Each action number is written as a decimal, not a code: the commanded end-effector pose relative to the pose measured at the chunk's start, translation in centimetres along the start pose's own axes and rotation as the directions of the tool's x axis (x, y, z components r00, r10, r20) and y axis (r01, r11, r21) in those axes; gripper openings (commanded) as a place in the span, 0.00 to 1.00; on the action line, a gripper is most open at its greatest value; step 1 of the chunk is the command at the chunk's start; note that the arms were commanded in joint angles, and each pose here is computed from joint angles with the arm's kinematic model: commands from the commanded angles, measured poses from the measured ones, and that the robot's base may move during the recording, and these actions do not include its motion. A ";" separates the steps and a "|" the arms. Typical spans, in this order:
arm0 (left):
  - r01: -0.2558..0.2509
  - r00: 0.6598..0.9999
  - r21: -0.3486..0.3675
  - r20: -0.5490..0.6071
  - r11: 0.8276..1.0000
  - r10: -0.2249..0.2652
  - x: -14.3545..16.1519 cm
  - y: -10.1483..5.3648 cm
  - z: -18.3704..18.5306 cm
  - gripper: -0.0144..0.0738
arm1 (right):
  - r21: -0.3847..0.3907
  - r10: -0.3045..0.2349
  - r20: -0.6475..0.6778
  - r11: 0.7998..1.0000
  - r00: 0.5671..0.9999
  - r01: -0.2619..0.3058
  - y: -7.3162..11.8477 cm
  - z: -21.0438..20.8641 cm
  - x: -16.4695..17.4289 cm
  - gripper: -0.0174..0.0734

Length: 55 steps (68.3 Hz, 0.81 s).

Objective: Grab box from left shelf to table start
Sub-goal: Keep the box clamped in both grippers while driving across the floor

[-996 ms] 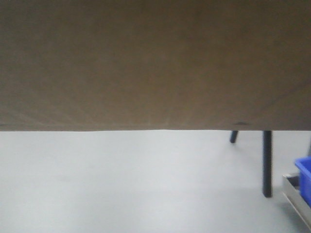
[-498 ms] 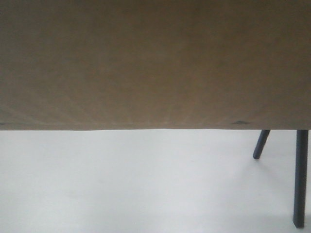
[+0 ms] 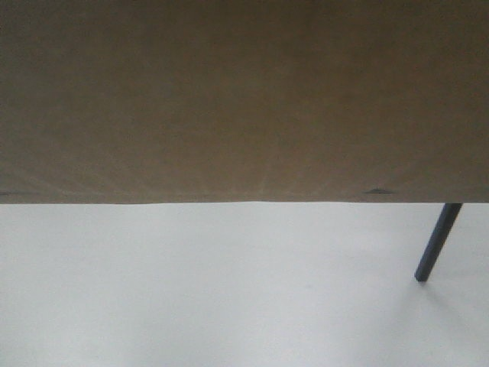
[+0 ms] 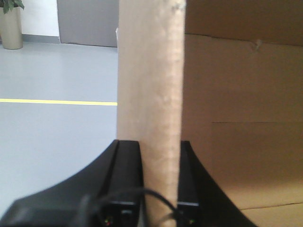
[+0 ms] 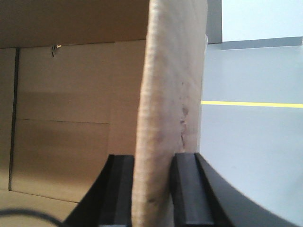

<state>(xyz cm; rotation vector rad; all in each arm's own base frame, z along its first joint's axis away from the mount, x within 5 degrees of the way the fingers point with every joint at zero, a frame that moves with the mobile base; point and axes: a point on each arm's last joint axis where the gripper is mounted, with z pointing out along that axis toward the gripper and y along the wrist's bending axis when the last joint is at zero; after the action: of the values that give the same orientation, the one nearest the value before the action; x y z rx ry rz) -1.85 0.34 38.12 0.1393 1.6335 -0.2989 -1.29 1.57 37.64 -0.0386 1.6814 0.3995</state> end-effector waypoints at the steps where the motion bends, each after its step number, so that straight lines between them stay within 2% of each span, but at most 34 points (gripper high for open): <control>1: -0.017 0.970 -0.002 0.244 1.000 0.017 -3.0 -0.1 -1.0 0.05 | 0.124 -0.134 0.167 0.986 0.977 0.114 -0.7 -0.2 -2.2 0.25; 55: -0.017 0.970 -0.002 0.244 1.000 0.017 -3.0 -0.1 -1.0 0.05 | 0.124 -0.134 0.167 0.986 0.977 0.114 -0.7 -0.2 -2.2 0.25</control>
<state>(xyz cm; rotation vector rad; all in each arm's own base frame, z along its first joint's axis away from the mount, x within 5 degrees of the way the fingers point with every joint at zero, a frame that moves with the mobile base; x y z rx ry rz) -1.85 0.34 38.12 0.1393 1.6335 -0.2989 -1.29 1.57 37.64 -0.0386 1.6814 0.3995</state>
